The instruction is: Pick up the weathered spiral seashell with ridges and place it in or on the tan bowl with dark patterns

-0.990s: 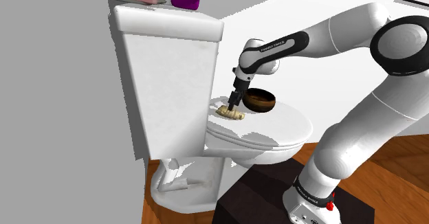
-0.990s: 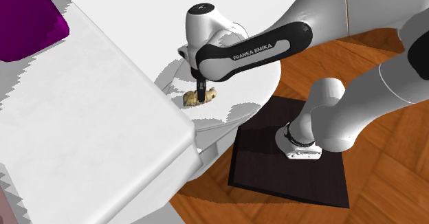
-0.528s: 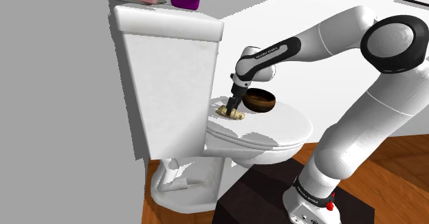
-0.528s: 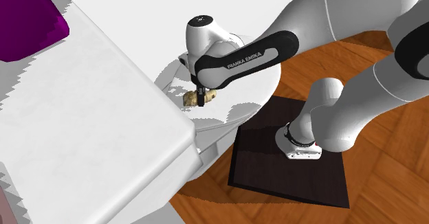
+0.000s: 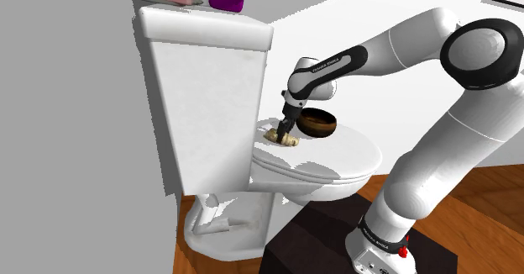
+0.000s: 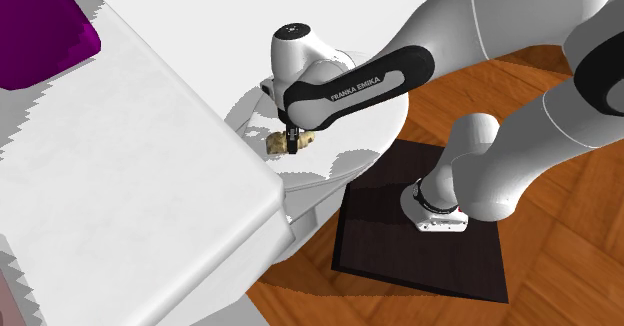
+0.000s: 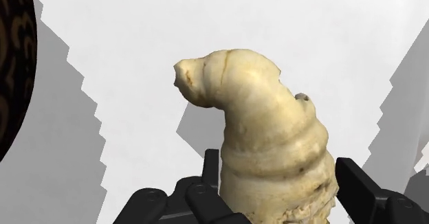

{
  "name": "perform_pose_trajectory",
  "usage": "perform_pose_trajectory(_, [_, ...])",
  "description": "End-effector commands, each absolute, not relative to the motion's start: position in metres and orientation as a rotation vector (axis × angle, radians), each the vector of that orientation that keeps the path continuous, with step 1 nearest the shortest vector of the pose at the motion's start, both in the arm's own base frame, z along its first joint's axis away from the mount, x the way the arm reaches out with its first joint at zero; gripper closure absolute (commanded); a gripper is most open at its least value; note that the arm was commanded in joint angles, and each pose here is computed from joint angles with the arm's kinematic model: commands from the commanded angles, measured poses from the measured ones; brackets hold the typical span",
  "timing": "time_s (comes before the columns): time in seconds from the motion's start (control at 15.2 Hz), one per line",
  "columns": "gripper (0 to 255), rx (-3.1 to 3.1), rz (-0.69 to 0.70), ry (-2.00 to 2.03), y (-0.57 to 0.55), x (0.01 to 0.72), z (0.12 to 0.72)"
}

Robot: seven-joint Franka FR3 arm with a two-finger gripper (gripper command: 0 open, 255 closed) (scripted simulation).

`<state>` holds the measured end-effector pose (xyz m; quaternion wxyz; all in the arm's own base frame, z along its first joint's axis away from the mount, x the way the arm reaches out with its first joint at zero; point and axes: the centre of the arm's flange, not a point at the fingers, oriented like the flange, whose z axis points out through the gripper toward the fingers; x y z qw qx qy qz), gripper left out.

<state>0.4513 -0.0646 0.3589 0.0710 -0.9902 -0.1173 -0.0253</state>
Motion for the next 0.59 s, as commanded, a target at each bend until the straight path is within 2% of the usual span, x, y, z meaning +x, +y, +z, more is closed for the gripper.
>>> perform_pose_trajectory(0.0, [255, -2.977, -0.074, -0.353, -0.0645, 0.4511, 0.3584])
perform_pose_trajectory(0.53, [255, -2.977, -0.074, -0.353, -0.0644, 0.4511, 0.3635])
